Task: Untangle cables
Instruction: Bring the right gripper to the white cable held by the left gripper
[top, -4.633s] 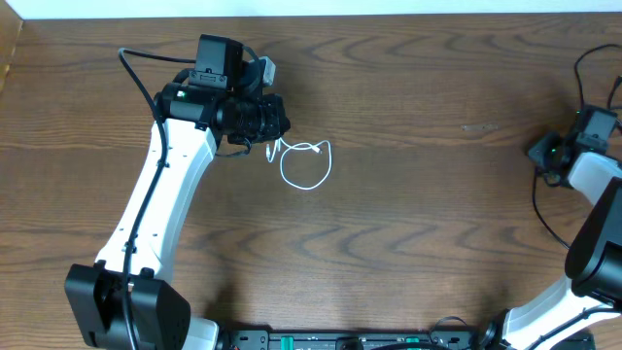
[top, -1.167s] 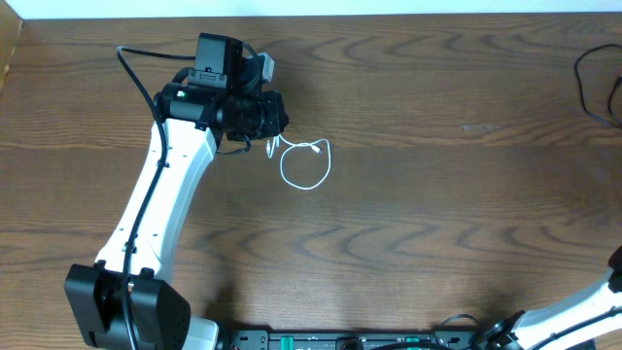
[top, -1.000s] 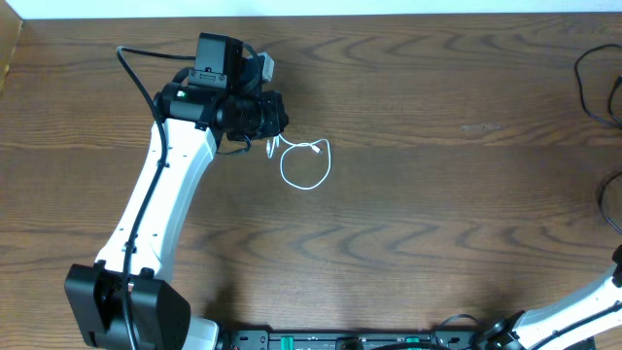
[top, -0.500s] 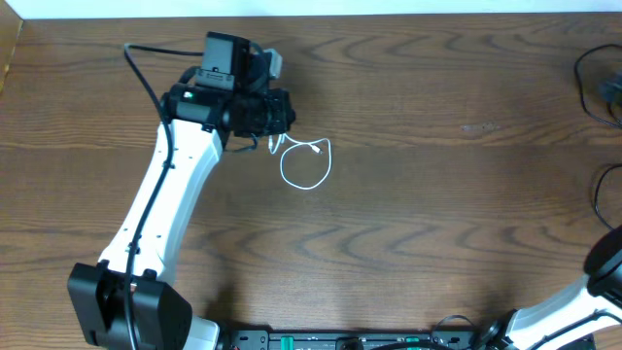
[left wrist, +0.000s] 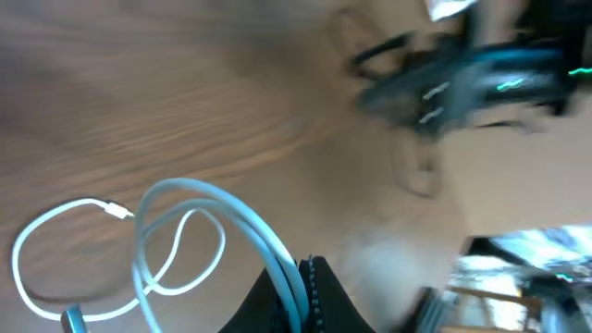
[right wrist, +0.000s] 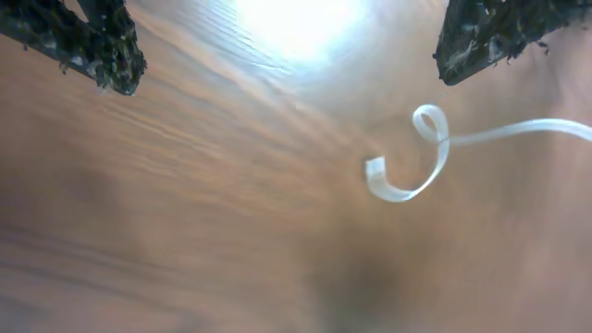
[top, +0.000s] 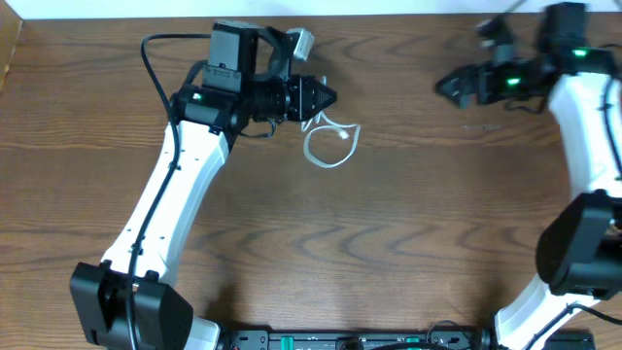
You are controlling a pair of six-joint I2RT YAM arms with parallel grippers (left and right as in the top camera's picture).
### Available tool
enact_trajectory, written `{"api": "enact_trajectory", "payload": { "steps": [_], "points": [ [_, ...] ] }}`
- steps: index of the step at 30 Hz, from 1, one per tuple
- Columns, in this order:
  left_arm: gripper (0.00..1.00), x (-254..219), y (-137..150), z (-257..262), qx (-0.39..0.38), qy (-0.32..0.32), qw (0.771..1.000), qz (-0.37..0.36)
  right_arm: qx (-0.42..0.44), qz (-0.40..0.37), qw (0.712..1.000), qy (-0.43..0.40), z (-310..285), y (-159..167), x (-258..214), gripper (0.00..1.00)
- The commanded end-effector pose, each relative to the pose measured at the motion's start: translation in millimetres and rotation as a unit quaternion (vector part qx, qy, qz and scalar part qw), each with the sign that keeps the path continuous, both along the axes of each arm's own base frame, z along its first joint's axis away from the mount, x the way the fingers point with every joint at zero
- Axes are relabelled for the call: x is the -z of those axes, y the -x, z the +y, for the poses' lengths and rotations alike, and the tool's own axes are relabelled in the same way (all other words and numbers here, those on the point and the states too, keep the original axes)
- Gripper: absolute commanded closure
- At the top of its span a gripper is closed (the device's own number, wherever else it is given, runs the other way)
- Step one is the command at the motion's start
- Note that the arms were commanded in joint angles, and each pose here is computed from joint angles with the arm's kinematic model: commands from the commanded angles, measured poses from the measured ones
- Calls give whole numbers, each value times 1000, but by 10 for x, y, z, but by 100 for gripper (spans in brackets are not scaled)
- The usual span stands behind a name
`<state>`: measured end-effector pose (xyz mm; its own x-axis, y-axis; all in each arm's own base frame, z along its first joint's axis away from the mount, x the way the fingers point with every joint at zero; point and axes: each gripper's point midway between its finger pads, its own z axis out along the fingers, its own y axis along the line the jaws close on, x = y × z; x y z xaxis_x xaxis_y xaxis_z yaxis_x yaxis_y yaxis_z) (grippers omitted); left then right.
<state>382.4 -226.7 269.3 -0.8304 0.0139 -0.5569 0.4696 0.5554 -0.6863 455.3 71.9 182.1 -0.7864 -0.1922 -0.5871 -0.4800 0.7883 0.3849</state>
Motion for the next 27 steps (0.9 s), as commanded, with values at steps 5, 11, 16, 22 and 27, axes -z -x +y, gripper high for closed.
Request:
{"api": "enact_trajectory", "payload": {
  "steps": [5, 11, 16, 22, 27],
  "points": [
    [92, -245, 131, -71, 36, 94, 993, 64, -180, -96, 979, -15, 817, 179, -207, 6],
    [92, -275, 151, -84, 43, 102, 992, 67, -233, -125, 962, -73, 1220, 290, -388, 7],
    [92, -271, 147, -83, 41, 101, 992, 66, -272, -135, 940, -155, 1458, 429, -613, 21],
    [92, -275, 144, -84, 42, 102, 992, 65, -237, -101, 946, -195, 1606, 359, -750, 22],
    [92, -290, 131, -86, 36, 106, 991, 72, -217, -77, 951, -207, 1774, 323, -765, 23]
  ]
}}
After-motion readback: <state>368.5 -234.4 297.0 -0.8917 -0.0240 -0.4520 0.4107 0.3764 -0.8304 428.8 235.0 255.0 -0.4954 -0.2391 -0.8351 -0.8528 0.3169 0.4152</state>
